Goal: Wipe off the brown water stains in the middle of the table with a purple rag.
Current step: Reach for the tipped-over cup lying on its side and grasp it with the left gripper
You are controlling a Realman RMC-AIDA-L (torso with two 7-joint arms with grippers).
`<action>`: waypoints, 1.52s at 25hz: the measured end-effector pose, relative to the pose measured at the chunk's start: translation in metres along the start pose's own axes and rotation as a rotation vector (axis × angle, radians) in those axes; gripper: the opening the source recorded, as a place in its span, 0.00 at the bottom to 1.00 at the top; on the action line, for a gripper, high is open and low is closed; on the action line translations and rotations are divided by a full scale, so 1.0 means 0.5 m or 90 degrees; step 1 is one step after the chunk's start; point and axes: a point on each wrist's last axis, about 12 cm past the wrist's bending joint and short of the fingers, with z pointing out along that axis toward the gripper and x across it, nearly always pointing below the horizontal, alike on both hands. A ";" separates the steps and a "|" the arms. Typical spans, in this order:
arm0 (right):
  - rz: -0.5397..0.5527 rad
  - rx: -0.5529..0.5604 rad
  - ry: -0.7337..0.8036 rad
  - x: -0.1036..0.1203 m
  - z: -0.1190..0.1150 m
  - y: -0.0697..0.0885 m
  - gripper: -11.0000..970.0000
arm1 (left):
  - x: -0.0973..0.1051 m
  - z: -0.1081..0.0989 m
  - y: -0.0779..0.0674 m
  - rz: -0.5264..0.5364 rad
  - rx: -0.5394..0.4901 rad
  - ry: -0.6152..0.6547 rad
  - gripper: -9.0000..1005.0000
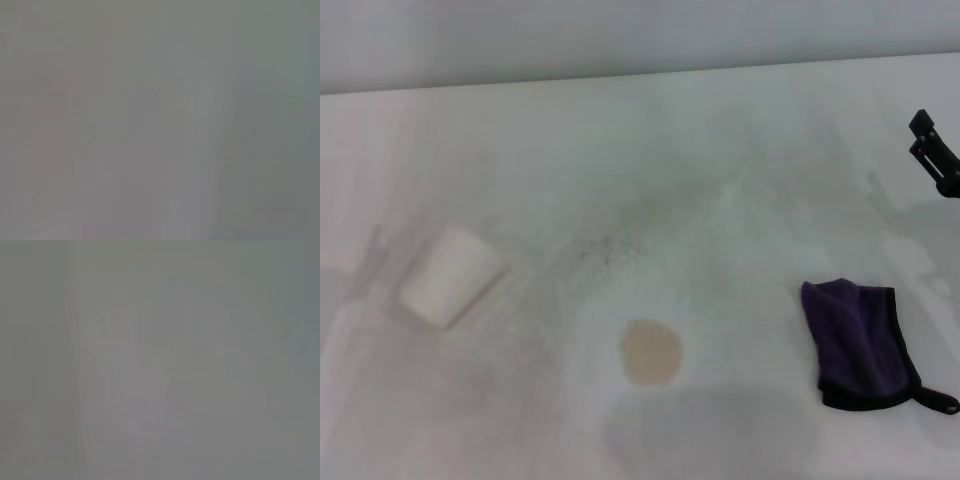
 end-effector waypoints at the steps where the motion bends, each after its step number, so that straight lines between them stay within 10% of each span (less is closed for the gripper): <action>1: -0.001 -0.002 0.000 0.000 0.002 0.001 0.91 | 0.001 0.004 0.002 -0.010 0.010 0.009 0.88; 21: -0.021 0.005 0.043 0.006 0.035 -0.009 0.90 | -0.047 0.091 0.078 -0.103 0.158 0.159 0.87; 38: -0.024 0.017 0.046 0.002 0.055 -0.014 0.90 | -0.245 0.171 0.073 -0.008 0.303 0.390 0.87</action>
